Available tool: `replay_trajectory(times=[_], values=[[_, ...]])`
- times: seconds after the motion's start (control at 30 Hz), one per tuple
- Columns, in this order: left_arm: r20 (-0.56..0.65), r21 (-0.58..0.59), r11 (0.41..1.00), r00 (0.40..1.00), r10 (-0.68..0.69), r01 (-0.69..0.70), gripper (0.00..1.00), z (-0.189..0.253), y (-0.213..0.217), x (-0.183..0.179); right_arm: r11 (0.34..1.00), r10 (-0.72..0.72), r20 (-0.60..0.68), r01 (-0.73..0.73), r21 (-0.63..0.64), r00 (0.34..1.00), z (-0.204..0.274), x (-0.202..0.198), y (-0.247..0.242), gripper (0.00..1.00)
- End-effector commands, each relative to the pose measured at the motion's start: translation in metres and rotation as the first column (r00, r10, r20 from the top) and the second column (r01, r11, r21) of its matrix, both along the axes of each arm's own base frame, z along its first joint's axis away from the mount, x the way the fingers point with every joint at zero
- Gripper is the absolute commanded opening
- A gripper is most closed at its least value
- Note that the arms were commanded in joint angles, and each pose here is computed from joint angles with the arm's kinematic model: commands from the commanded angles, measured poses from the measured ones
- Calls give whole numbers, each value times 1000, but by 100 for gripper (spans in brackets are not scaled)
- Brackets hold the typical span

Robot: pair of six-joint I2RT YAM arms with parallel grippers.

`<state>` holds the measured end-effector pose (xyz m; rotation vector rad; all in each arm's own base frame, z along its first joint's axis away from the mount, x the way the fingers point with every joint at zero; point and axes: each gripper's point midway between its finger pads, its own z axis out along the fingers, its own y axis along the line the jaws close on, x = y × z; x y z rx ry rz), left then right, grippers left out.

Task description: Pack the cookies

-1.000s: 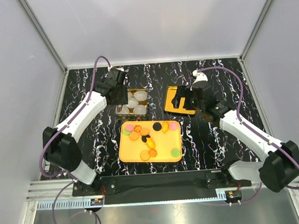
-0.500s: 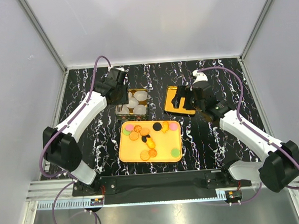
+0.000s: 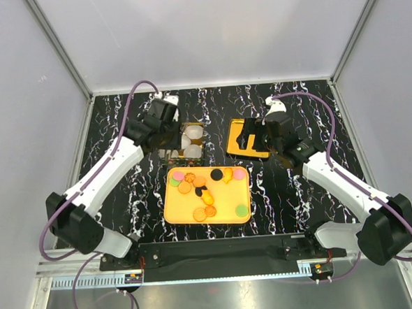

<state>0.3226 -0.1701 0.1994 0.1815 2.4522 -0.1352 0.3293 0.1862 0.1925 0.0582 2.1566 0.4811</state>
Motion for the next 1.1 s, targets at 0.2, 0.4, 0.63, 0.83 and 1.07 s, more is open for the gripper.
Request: replay_trajectory(times=[0.2, 0.4, 0.63, 0.83, 1.07], values=[[1, -21, 975, 976, -220, 220, 44, 17, -31, -88, 1000, -13, 66, 12, 22, 998, 24, 9, 1, 100], [-64, -43, 950, 948, -311, 309, 44, 6, -30, -134, 1000, -16, 63, 15, 15, 998, 22, 10, 1, 100], [-142, -16, 939, 929, -342, 343, 44, -18, -25, -159, 1000, -20, 56, 20, 6, 998, 19, 12, 1, 100], [-185, -8, 940, 923, -336, 341, 45, -38, -20, -168, 1000, -24, 58, 24, 0, 998, 21, 11, -1, 100], [-194, -18, 938, 919, -344, 347, 46, -42, -25, -169, 1000, -20, 58, 20, 0, 998, 21, 11, 0, 100]])
